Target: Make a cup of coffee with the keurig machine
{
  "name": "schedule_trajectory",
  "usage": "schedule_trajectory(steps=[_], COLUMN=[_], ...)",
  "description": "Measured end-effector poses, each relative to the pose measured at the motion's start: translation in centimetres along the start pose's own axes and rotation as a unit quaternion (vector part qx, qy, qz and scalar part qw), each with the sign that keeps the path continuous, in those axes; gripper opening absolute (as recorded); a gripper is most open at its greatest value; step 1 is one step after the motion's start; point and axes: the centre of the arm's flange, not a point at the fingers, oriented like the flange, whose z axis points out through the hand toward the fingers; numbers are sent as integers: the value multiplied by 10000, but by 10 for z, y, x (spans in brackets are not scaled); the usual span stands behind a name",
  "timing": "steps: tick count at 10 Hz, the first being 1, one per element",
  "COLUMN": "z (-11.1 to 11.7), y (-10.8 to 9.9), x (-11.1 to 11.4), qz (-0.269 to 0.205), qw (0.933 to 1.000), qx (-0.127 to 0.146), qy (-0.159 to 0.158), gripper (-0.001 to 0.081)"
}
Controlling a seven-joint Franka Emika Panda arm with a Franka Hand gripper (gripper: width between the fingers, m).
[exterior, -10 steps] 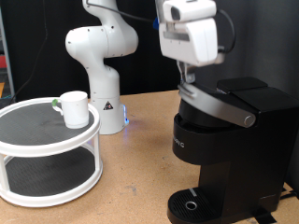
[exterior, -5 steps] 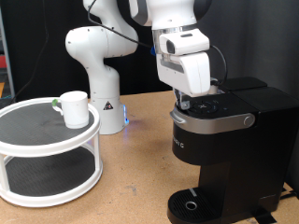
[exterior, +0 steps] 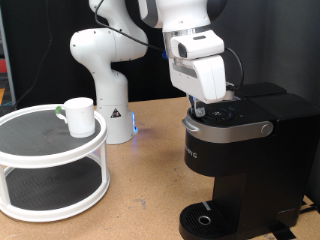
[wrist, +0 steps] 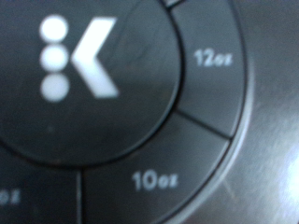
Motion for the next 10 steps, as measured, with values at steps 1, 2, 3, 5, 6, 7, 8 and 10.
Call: schedule_trajectory(steps=[1, 2, 3, 5, 6, 7, 8, 10], z=[0, -3, -10, -33, -46, -53, -52, -46], y=[-2, -4, -5, -7, -9, -9, -8, -4], x=[2, 6, 12, 23, 28, 29, 29, 27], qz=[84, 172, 283, 410, 332, 251, 323, 1177], qw=[9998, 9989, 9973, 9942, 9937, 9934, 9935, 9853], qx=[155, 316, 433, 672, 804, 922, 852, 649], qy=[134, 317, 516, 735, 703, 640, 688, 1051], gripper=[7, 7, 7, 7, 7, 7, 7, 7])
